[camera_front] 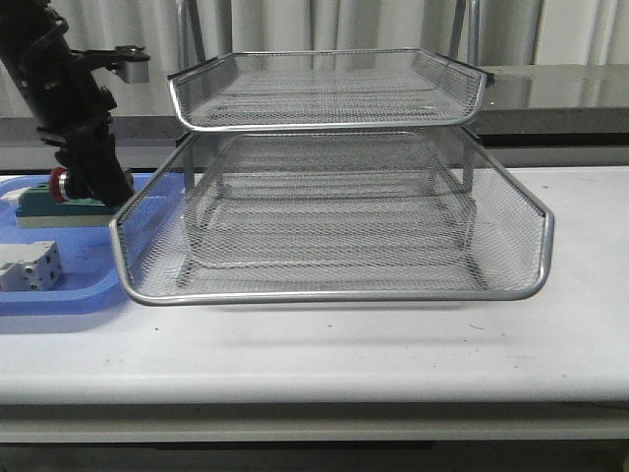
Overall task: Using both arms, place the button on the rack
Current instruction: 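Close the left gripper on the button and lift it, then carry the button over the pulled-out mesh tray and lower it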
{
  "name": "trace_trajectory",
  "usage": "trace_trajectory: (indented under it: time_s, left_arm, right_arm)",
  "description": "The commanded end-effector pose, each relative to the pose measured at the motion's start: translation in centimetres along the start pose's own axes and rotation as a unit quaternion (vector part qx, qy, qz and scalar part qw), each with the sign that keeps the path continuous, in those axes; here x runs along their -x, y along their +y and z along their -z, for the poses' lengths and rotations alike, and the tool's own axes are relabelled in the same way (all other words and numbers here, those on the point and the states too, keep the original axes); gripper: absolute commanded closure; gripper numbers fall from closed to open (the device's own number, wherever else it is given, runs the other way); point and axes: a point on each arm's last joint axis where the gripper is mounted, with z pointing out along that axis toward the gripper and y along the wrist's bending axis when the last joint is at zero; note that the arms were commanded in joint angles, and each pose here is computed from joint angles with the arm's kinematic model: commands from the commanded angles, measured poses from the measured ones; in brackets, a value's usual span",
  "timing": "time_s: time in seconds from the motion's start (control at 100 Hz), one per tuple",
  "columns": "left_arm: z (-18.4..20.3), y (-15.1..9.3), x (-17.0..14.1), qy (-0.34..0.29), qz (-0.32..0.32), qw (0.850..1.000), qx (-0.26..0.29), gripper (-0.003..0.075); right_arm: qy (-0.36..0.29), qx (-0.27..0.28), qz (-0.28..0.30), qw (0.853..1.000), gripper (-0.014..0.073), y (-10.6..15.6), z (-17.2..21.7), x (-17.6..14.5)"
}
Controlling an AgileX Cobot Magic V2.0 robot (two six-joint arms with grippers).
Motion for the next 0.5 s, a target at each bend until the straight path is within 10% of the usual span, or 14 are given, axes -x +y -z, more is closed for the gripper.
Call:
trace_trajectory:
  time_s: [0.0, 0.49]
  left_arm:
    - [5.8, -1.1, 1.3, -0.029, 0.003, 0.999, 0.024, 0.0740]
    - [14.2, -5.2, 3.1, -0.035, 0.027, 0.992, 0.122, 0.0740]
  right_arm:
    - [-0.041, -0.002, 0.001, 0.999, 0.0665, 0.0, 0.6, 1.2]
    - [-0.041, -0.002, 0.001, 0.999, 0.0665, 0.0, 0.6, 1.2]
